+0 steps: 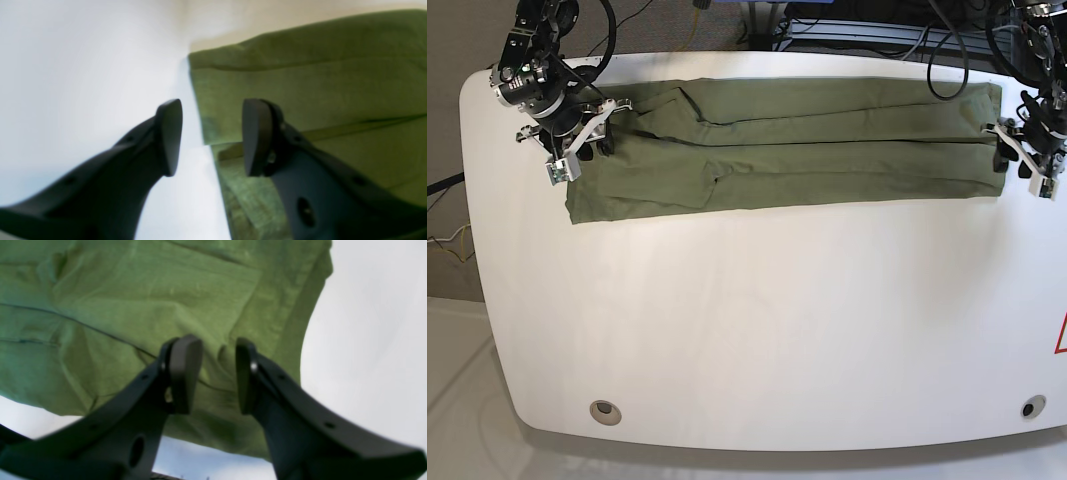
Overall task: Fold the T-shirt properly
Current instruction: 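Move both grippers inward over the ends of the green strip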
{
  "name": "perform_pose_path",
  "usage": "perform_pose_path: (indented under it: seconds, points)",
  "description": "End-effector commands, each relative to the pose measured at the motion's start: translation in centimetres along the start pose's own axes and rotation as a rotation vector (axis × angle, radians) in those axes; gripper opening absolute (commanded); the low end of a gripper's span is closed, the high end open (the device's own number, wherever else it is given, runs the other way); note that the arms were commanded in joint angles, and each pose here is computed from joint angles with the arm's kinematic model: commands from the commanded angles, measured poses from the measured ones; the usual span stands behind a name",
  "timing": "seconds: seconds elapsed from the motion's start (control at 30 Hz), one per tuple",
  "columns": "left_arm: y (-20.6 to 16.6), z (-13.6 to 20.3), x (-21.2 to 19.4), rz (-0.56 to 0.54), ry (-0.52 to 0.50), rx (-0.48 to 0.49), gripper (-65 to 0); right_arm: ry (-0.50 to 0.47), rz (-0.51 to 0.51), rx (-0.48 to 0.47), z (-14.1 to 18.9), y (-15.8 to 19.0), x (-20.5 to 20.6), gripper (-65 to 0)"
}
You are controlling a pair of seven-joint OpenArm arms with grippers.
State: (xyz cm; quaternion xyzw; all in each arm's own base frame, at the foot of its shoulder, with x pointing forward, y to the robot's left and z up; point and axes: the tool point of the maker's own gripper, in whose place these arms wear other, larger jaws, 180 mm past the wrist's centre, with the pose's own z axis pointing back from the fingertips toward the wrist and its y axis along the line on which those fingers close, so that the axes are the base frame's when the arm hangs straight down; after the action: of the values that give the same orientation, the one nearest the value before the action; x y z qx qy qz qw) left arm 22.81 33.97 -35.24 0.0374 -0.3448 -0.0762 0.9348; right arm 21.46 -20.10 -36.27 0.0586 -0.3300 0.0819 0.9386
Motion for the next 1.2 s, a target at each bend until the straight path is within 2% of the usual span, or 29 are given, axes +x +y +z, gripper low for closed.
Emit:
perform_pose_path:
  seconds: [0.0,0.5,0.57,0.77,0.9,1.17]
  points:
    - [0.9,1.0,1.6,-0.015,-0.046,0.021,-41.8,-0.040,0.010,0.005,0.3,0.1,1.1,-46.1]
    - [0.5,1.6,2.5,-0.050,-0.074,0.029,-40.0,-0.056,-0.011,-0.007,0.6,-0.5,1.4,-44.9]
    - [0.6,1.9,2.9,-0.037,-0.101,0.032,-39.8,-0.063,-0.025,-0.038,1.1,-1.6,1.2,-40.3]
    - [0.4,2.0,3.1,-0.009,-0.126,0.035,-38.8,-0.108,-0.033,-0.054,1.5,-2.1,1.7,-35.1]
    - [-1.2,1.3,2.5,0.016,-0.132,-0.007,-38.9,-0.182,-0.010,-0.025,1.4,-1.1,2.9,-35.1]
    - [-3.5,0.6,1.8,0.037,-0.139,-0.069,-39.9,-0.199,-0.006,-0.001,1.5,-0.2,2.5,-37.6]
